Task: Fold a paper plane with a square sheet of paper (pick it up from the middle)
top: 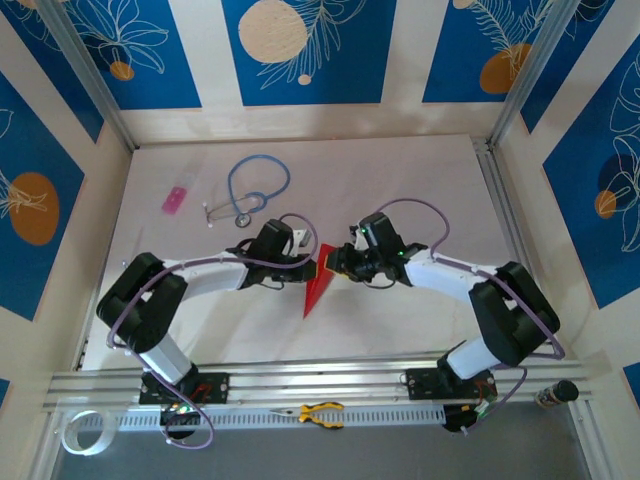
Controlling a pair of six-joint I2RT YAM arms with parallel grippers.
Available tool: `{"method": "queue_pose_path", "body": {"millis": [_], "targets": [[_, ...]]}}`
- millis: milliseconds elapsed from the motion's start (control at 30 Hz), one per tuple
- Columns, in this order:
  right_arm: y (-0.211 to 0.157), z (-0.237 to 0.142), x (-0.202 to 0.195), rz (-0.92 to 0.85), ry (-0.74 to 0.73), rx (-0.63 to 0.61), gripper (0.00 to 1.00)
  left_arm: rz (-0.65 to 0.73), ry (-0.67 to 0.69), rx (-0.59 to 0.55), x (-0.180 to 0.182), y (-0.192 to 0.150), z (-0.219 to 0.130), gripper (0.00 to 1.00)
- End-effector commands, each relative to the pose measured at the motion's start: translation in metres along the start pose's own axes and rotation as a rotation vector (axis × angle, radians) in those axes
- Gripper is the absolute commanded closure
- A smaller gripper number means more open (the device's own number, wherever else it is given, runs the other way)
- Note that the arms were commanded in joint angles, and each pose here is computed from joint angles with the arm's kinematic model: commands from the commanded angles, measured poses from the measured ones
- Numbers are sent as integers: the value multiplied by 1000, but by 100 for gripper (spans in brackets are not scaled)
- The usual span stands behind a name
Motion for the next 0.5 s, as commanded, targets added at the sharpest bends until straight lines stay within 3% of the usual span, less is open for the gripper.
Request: {"method": "queue_pose_path", "body": {"millis": [0, 467], "targets": [[2, 7, -6, 58, -89, -5, 65, 48, 16, -22, -8, 8, -5, 100], [5, 30, -5, 66, -162, 62, 64, 59, 18, -18, -11, 8, -5, 100]]}}
Point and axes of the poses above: each hand's point on the last joint's axis, 136 mm out from that joint toward the fingers, its own z axis out along the fingers, its own x axis along the line the jaws close on, y = z × x, the point moved 5 cm from there along -z, back along the fingers, and after that the axes turned 4 degrees about z, right-handed, at the moved point
